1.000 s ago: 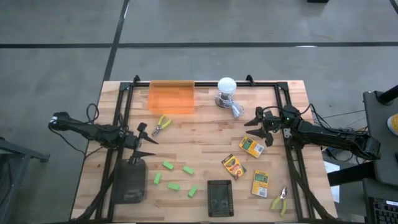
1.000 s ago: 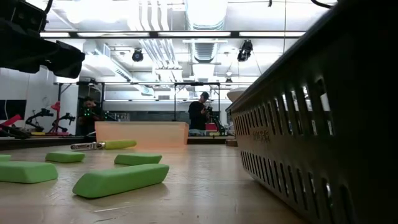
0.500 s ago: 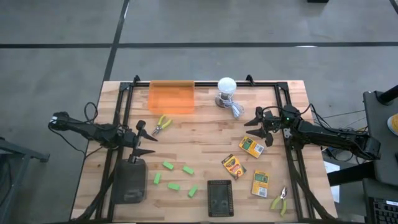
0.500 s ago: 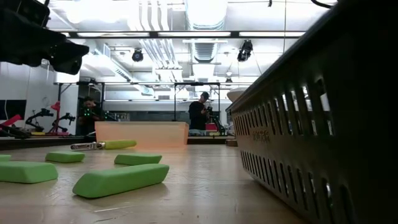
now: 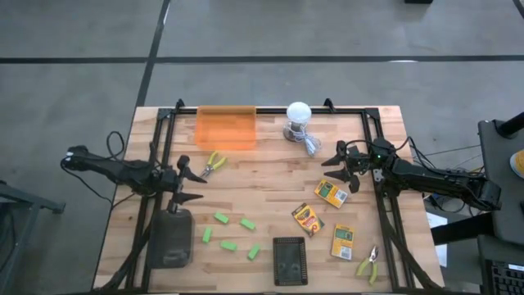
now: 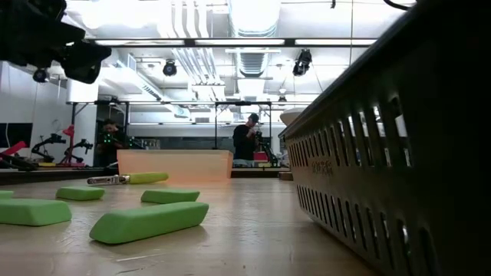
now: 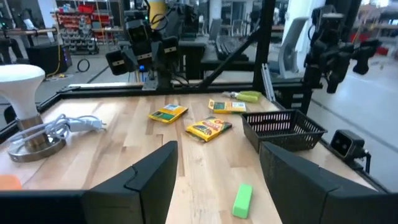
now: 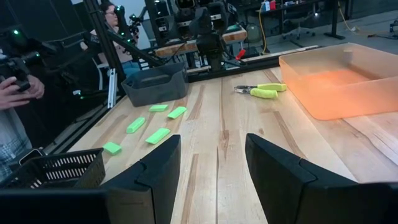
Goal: Pick & Place School Supplies
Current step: Put the green eraser into the orange bin
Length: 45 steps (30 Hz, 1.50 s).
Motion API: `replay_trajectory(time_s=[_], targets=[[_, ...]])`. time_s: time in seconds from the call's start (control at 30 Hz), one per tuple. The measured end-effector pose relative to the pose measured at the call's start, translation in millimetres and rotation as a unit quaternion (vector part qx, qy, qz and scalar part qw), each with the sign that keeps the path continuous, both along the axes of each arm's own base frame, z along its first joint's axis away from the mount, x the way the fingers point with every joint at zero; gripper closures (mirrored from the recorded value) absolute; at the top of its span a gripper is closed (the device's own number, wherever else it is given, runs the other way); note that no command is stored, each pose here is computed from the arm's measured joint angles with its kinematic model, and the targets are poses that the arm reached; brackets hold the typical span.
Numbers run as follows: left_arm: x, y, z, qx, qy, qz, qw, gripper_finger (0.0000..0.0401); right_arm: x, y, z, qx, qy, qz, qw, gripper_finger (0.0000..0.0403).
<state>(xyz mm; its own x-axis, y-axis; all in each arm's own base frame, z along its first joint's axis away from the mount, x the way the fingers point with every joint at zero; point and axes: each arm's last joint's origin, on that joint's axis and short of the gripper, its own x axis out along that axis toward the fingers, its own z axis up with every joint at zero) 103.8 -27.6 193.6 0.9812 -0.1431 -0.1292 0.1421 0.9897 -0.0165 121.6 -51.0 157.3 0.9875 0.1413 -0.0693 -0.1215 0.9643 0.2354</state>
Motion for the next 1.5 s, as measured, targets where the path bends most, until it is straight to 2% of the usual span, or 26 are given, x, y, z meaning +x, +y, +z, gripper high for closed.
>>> replay_trajectory(time_s=[0.27,0.67,0.87,1.0,1.17,1.23,1.3,1.37,1.5], targets=[[12,-3,19,-0.005,0.053,0.006,0.999,0.0167,0,0,0,0.0,0.0,0.0,1.0,0.0225],[54,-15,60,0.018,0.118,0.029,0.992,0.0167,0,0,0,0.0,0.0,0.0,1.0,0.0225],[80,-23,77,0.014,0.202,0.055,0.978,0.0167,0,0,0,0.0,0.0,0.0,1.0,0.0225],[93,-27,76,-0.001,0.278,0.082,0.957,0.0167,0,0,0,0.001,0.001,0.0,1.0,0.0225],[100,-29,79,-0.011,0.34,0.096,0.936,0.0167,0,0,0,0.001,0.002,0.0,1.0,0.0225],[100,-30,79,-0.037,0.353,0.109,0.929,0.0167,0,0,0,0.001,0.002,0.0,1.0,0.0225],[100,-31,80,-0.059,0.362,0.097,0.925,0.0167,0,0,0,0.001,0.002,0.0,1.0,0.0225],[99,-34,75,-0.062,0.381,0.057,0.921,0.0167,0,0,0,0.001,0.002,0.0,1.0,0.0225],[94,-44,58,-0.015,0.41,-0.054,0.91,0.0167,0,0,0,0.001,0.002,0.0,1.0,0.0225]])
